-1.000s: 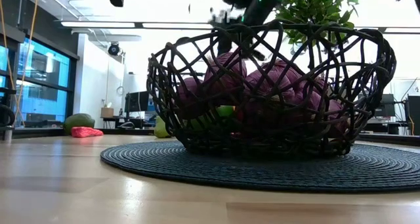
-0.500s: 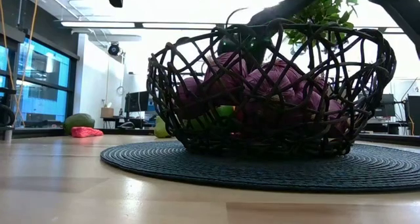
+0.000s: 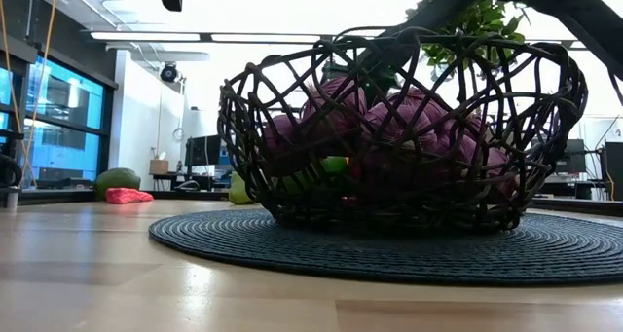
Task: Build produce basket
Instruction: Put the red grapes into the basket
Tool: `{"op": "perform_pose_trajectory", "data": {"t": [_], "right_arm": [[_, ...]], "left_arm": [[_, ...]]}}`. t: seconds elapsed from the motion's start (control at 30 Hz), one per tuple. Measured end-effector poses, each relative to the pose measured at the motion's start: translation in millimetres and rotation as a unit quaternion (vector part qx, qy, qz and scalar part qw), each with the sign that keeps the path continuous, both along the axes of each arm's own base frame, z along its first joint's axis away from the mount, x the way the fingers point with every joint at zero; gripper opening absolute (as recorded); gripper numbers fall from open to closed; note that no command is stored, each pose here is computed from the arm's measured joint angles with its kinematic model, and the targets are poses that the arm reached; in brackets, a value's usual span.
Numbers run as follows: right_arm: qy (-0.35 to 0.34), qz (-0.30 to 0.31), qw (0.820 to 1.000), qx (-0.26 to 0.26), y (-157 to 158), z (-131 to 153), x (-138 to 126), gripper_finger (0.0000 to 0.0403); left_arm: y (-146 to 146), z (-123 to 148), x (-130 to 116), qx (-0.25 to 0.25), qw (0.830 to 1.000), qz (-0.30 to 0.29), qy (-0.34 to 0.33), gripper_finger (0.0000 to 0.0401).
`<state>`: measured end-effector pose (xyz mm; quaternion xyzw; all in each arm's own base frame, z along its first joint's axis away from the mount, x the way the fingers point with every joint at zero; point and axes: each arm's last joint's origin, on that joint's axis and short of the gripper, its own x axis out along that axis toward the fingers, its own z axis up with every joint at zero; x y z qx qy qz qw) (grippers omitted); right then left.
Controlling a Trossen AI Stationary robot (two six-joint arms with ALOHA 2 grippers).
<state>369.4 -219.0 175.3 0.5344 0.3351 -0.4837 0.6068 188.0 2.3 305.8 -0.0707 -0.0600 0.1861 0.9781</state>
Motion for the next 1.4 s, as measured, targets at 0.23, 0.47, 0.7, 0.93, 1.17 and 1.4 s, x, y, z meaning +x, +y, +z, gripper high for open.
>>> {"op": "perform_pose_trajectory", "data": {"t": [0.23,0.47,0.7,0.93,1.17,1.4], "right_arm": [[-0.003,-0.005,1.000,0.014,-1.7,-3.9,-0.3,0.0164],[-0.009,-0.006,1.000,0.015,-3.6,-11.2,3.1,0.0136],[-0.022,-0.004,1.000,0.019,-5.5,-12.1,4.8,0.0135],[-0.020,-0.003,0.999,0.025,-5.9,-13.3,4.0,0.0117],[-0.019,0.001,1.000,0.023,-5.9,-13.3,3.9,0.0063],[-0.017,0.020,0.999,0.021,-5.6,-13.3,3.9,0.0029]], "left_arm": [[0.1,-0.1,0.0,0.000,1.000,0.002,0.000,0.0000],[0.1,-0.1,-0.1,-0.003,1.000,0.002,-0.001,0.0000],[0.2,-0.1,-0.1,-0.004,1.000,0.003,-0.001,0.0000],[0.2,-0.1,-0.1,-0.004,1.000,0.003,-0.001,0.0000],[0.2,-0.1,-0.1,-0.004,1.000,0.003,-0.001,0.0000],[0.6,-0.1,-0.3,-0.005,1.000,0.011,-0.001,0.0000]]}}
